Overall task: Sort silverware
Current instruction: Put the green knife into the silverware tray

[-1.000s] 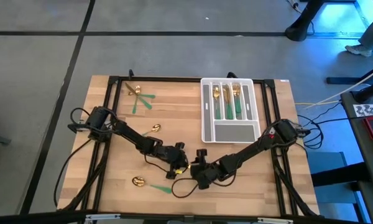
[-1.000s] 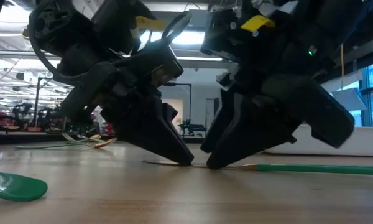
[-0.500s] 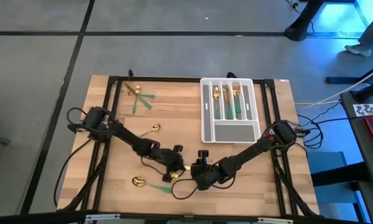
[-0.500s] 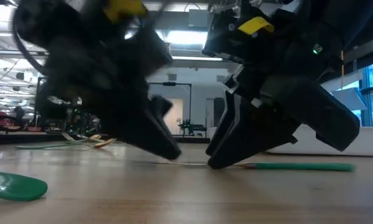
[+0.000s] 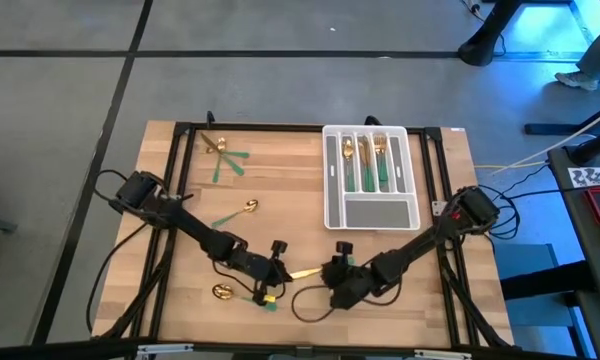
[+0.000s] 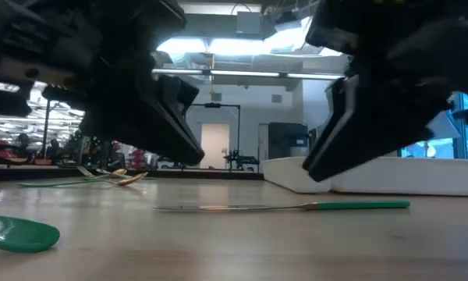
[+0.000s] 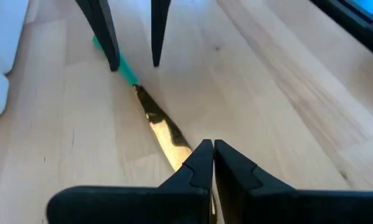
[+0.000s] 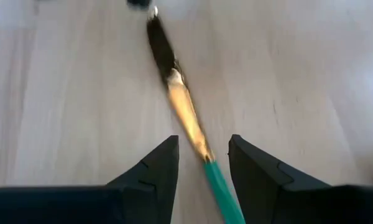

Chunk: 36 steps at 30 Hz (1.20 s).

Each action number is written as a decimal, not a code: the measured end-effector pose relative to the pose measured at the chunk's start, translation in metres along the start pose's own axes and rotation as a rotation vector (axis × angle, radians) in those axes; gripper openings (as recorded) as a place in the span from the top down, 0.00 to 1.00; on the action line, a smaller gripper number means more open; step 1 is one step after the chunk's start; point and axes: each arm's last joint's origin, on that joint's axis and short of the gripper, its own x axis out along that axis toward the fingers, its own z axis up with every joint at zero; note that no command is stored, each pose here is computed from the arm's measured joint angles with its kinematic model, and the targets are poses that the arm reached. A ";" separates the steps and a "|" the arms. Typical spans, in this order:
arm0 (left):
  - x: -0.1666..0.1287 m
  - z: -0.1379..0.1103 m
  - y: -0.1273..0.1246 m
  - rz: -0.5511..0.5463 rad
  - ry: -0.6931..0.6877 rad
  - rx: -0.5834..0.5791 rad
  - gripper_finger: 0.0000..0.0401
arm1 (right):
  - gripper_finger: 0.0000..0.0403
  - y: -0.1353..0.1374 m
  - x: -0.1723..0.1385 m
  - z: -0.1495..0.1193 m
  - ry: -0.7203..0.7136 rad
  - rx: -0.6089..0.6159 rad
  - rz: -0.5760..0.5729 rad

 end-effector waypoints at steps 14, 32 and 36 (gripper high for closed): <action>0.000 0.002 -0.006 0.003 -0.028 0.004 0.98 | 0.70 -0.027 0.025 -0.052 -0.117 0.108 0.173; 0.001 0.008 0.000 -0.022 -0.082 0.024 0.77 | 0.95 -0.005 0.040 -0.075 -0.184 0.221 0.151; 0.005 0.005 0.008 0.000 -0.061 0.044 0.59 | 0.96 -0.005 0.040 -0.074 -0.190 0.221 0.164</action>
